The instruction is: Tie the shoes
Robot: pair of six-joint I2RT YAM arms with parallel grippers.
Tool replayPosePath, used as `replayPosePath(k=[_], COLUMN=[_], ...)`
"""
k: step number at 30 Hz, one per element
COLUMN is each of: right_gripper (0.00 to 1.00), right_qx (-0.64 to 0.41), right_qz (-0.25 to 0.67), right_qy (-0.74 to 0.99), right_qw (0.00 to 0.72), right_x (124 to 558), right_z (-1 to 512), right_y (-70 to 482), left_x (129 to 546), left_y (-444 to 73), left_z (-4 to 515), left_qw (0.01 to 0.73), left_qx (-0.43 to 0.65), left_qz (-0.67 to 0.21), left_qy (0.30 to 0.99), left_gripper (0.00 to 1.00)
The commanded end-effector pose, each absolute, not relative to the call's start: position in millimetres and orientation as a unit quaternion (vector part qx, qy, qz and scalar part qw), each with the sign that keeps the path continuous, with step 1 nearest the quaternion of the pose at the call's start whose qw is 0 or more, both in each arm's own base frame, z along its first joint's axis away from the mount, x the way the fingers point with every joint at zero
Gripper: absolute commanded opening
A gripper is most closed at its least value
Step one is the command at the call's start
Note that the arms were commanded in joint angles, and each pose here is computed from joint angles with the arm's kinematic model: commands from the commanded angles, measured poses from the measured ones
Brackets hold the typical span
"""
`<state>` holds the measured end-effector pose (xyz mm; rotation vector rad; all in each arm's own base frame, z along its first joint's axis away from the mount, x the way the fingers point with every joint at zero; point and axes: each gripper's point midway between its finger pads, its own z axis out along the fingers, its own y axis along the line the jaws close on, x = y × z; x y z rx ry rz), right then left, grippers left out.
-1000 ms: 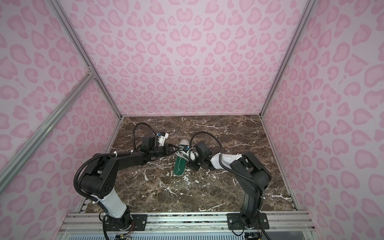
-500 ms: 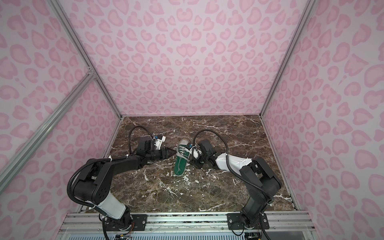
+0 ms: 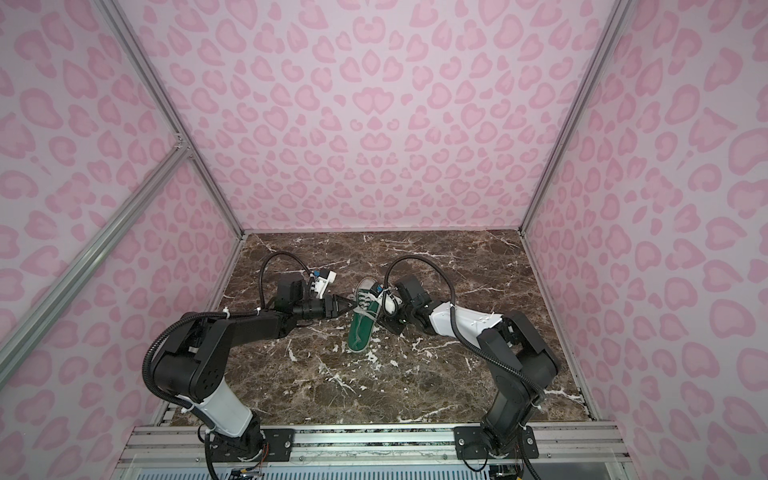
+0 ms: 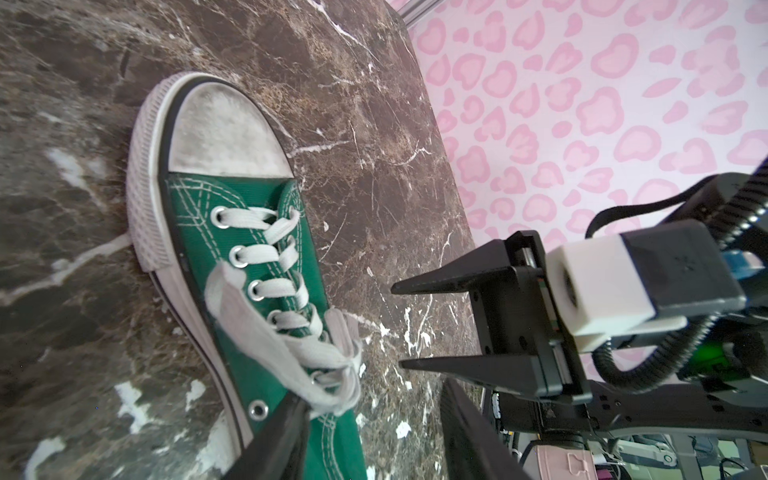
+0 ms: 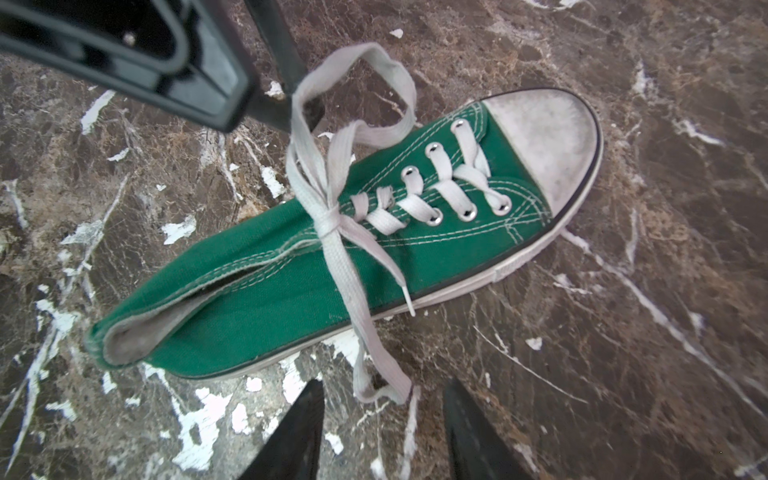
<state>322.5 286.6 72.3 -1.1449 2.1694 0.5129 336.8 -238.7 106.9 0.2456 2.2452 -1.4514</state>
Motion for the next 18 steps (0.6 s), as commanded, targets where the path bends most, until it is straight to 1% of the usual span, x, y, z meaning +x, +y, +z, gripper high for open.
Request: replayPosePath(k=[1, 5, 8, 12, 14, 18], right_gripper=[0.48, 0.48, 0.47, 0.47, 0.47, 0.46], right_qx=[-0.436, -0.437, -0.436, -0.436, -0.437, -0.437], right_qz=[0.196, 0.196, 0.198, 0.201, 0.200, 0.200], right_qy=[0.820, 0.820, 0.820, 0.819, 0.819, 0.819], right_qw=[0.313, 0.313, 0.312, 0.314, 0.314, 0.313], right_x=[323.5, 324.5, 325.4, 327.2, 327.3, 328.3], right_z=[72.4, 73.6, 73.8, 76.6, 76.5, 76.3], right_y=[288.2, 289.1, 289.6, 291.6, 291.8, 291.7], left_x=[335.0, 335.0, 334.4, 336.8, 338.3, 337.7], left_y=[-241.9, -241.6, -240.4, -240.1, -239.6, -238.8], left_z=[117.8, 116.3, 113.1, 110.3, 110.0, 108.5], left_qw=[0.241, 0.239, 0.239, 0.238, 0.239, 0.240], left_qx=[0.115, 0.112, 0.109, 0.104, 0.102, 0.102], left_qz=[-0.539, -0.537, -0.532, -0.528, -0.527, -0.524], left_qy=[0.799, 0.801, 0.805, 0.808, 0.809, 0.811], left_gripper=[0.50, 0.49, 0.45, 0.31, 0.28, 0.18])
